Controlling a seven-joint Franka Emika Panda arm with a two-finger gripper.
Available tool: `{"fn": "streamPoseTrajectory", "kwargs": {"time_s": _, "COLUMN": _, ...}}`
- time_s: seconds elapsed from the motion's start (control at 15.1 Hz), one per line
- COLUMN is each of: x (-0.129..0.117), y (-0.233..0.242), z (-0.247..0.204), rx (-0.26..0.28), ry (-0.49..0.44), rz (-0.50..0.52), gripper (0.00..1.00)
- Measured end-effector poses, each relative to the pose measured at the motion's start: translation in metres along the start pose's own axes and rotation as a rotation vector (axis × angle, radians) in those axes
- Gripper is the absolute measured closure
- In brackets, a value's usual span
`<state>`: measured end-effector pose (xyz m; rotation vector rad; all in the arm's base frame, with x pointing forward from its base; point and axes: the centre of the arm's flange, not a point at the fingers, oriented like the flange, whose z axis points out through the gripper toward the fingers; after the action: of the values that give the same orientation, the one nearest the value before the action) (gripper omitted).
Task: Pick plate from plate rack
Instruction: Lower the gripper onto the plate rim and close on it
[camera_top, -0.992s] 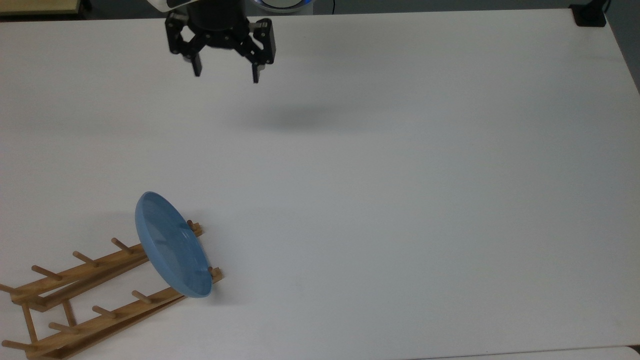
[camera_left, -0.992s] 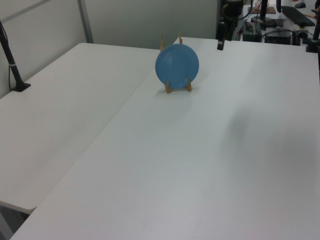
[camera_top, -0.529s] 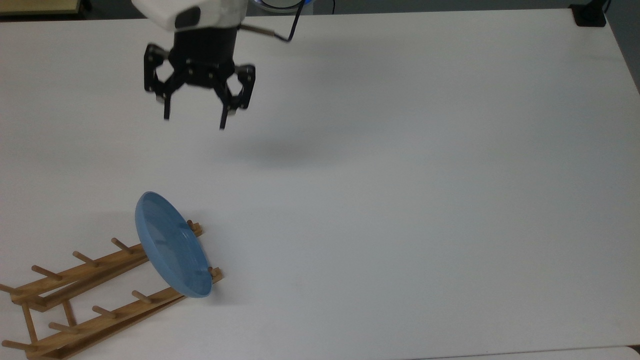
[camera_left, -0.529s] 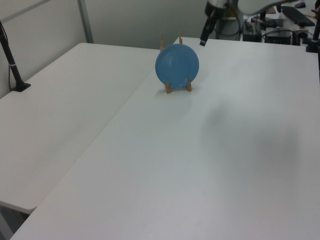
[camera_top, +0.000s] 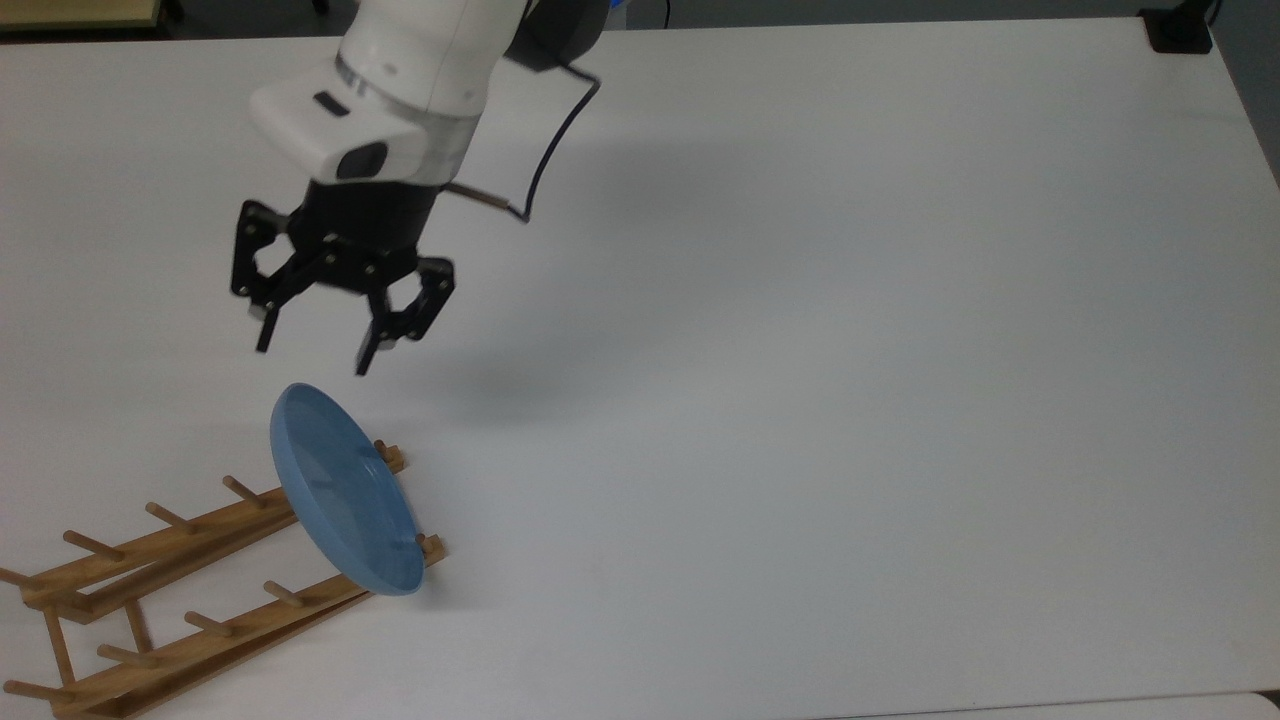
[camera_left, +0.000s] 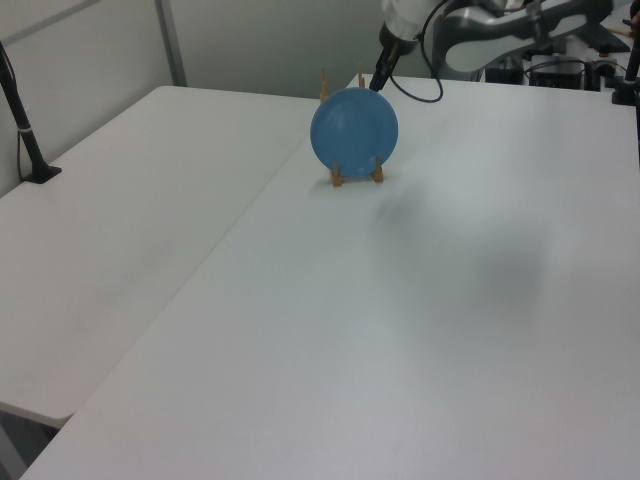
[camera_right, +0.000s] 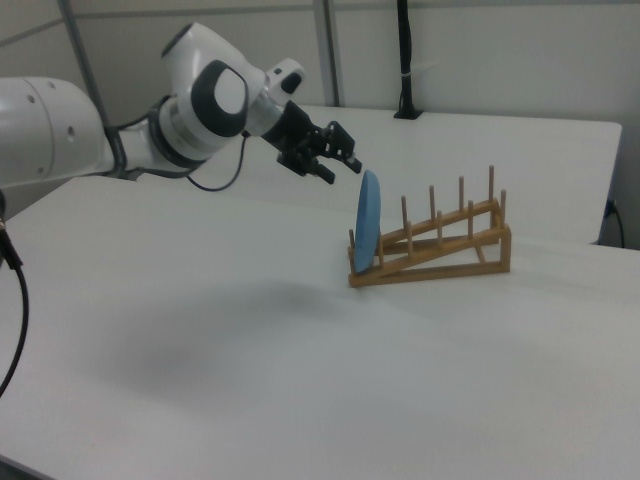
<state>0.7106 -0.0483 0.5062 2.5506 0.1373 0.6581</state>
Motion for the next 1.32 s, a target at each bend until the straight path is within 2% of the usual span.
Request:
{"fn": "streamPoseTrajectory", "kwargs": {"time_s": 0.13, "x": 0.001, "y": 0.003, "z": 0.021, "rx": -0.033, "ry": 0.007, "rz": -0.02, "gripper": 0.33}}
{"fn": "streamPoseTrajectory", "kwargs": {"time_s": 0.33, "x": 0.007, "y": 0.003, "z": 0.042, "rx": -0.055, "ry": 0.021, "rz": -0.026, "gripper": 0.35}}
{"fn": "streamPoseTrajectory", "kwargs": {"time_s": 0.79, "x": 0.012, "y": -0.015, "z": 0.071, "rx": -0.053, "ry": 0.04, "rz": -0.005, "gripper": 0.37}}
{"fn": "streamPoseTrajectory", "kwargs": {"time_s": 0.93, "x": 0.012, "y": -0.017, "z": 0.072, "rx": -0.055, "ry": 0.047, "rz": -0.011, "gripper": 0.55}}
{"fn": "streamPoseTrajectory", "kwargs": {"time_s": 0.99, "x": 0.012, "y": -0.017, "z": 0.072, "rx": -0.064, "ry": 0.051, "rz": -0.023, "gripper": 0.55}}
{"fn": "streamPoseTrajectory", "kwargs": {"time_s": 1.06, "x": 0.013, "y": -0.017, "z": 0.071, "rx": -0.074, "ry": 0.054, "rz": -0.035, "gripper": 0.61}}
{"fn": "streamPoseTrajectory", "kwargs": {"time_s": 1.19, "x": 0.013, "y": -0.017, "z": 0.071, "rx": -0.088, "ry": 0.056, "rz": -0.05, "gripper": 0.8}}
{"fn": "streamPoseTrajectory", "kwargs": {"time_s": 1.32, "x": 0.013, "y": -0.017, "z": 0.071, "rx": -0.092, "ry": 0.057, "rz": -0.055, "gripper": 0.81}}
